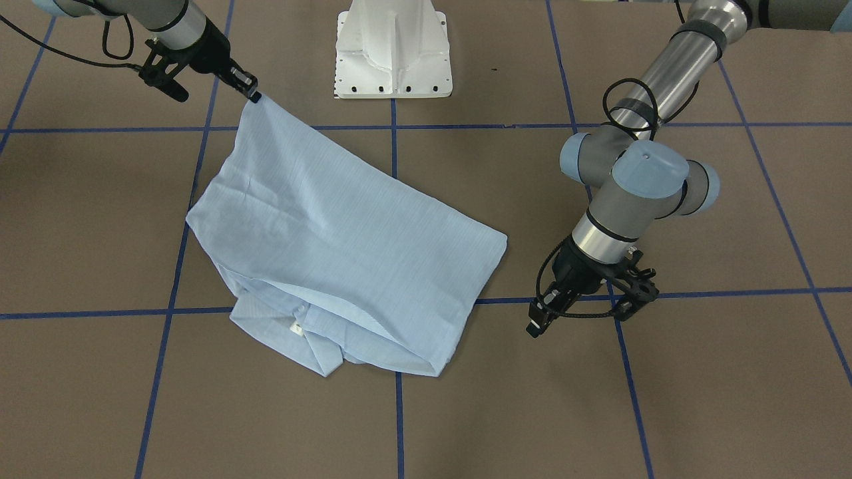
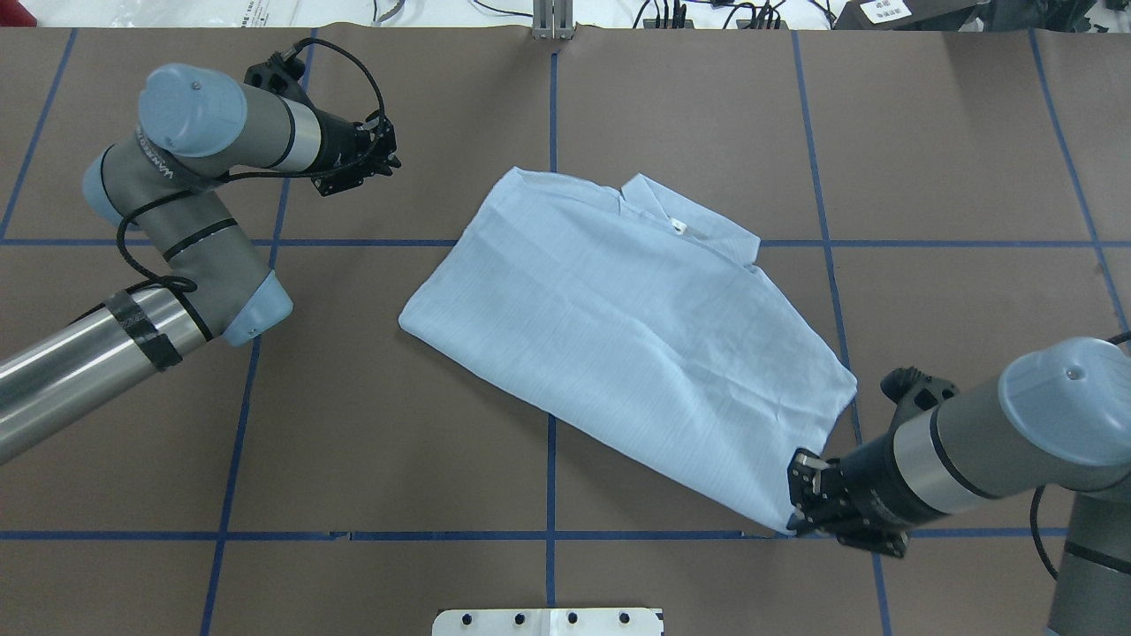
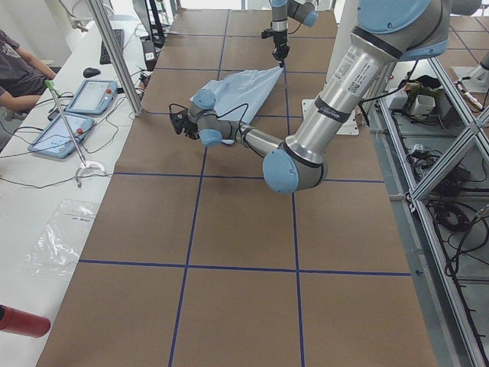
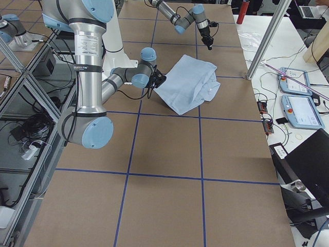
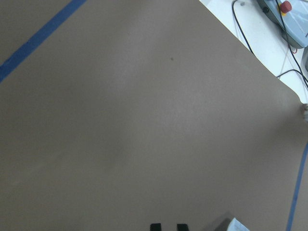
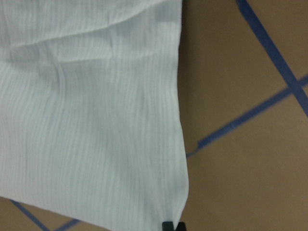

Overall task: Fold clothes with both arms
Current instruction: 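Grasp opposite side edges of the folded shirt with both grippers, then pull the shirt edge farther from the robot with left gripper to straighten it, then move the right gripper to the shirt's near corner by the collar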

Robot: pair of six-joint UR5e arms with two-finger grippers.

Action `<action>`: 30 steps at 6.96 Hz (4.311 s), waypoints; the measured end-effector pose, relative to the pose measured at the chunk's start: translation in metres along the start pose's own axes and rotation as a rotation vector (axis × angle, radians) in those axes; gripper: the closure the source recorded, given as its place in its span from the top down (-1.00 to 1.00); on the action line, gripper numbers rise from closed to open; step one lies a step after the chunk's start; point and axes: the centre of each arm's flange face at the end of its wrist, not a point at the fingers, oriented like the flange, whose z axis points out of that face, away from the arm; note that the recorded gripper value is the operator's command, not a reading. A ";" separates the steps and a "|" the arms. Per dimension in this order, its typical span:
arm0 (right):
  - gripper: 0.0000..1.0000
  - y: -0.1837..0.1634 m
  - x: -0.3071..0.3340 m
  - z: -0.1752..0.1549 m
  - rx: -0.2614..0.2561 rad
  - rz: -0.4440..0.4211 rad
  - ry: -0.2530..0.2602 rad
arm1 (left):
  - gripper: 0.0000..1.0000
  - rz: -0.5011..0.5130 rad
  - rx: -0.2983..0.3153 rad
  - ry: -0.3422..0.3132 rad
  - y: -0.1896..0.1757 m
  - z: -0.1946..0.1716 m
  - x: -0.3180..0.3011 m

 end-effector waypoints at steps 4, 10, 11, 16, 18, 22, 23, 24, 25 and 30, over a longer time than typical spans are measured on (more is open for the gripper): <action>1.00 0.049 0.025 0.010 -0.218 -0.029 0.141 | -0.18 -0.099 -0.135 0.030 0.070 -0.031 -0.016; 1.00 -0.105 -0.068 -0.056 0.036 0.150 -0.128 | 0.21 -0.215 -0.232 -0.066 0.212 -0.026 -0.076; 1.00 -0.109 -0.070 -0.057 0.044 0.154 -0.131 | 0.19 -0.220 -0.229 -0.077 0.213 -0.022 -0.079; 1.00 -0.114 -0.070 -0.052 0.047 0.162 -0.124 | -1.00 -0.220 -0.181 -0.094 0.216 -0.011 -0.081; 1.00 -0.113 -0.071 -0.050 0.044 0.160 -0.120 | -1.00 -0.174 -0.125 -0.089 0.190 -0.005 -0.070; 1.00 -0.107 -0.084 -0.052 0.044 0.140 -0.139 | -0.38 -0.014 0.104 -0.064 0.018 0.061 0.045; 1.00 -0.106 -0.090 -0.053 0.063 0.132 -0.155 | -0.12 0.008 0.138 -0.057 -0.012 0.068 0.063; 1.00 -0.104 -0.105 -0.052 0.095 0.120 -0.181 | -0.01 0.030 0.153 -0.051 -0.027 0.069 0.074; 1.00 -0.098 -0.124 -0.042 0.137 0.103 -0.207 | -0.01 0.054 0.154 -0.041 -0.031 0.066 0.082; 0.91 0.024 -0.133 0.116 0.393 0.284 -0.275 | -0.02 0.088 0.071 0.017 -0.020 -0.022 0.021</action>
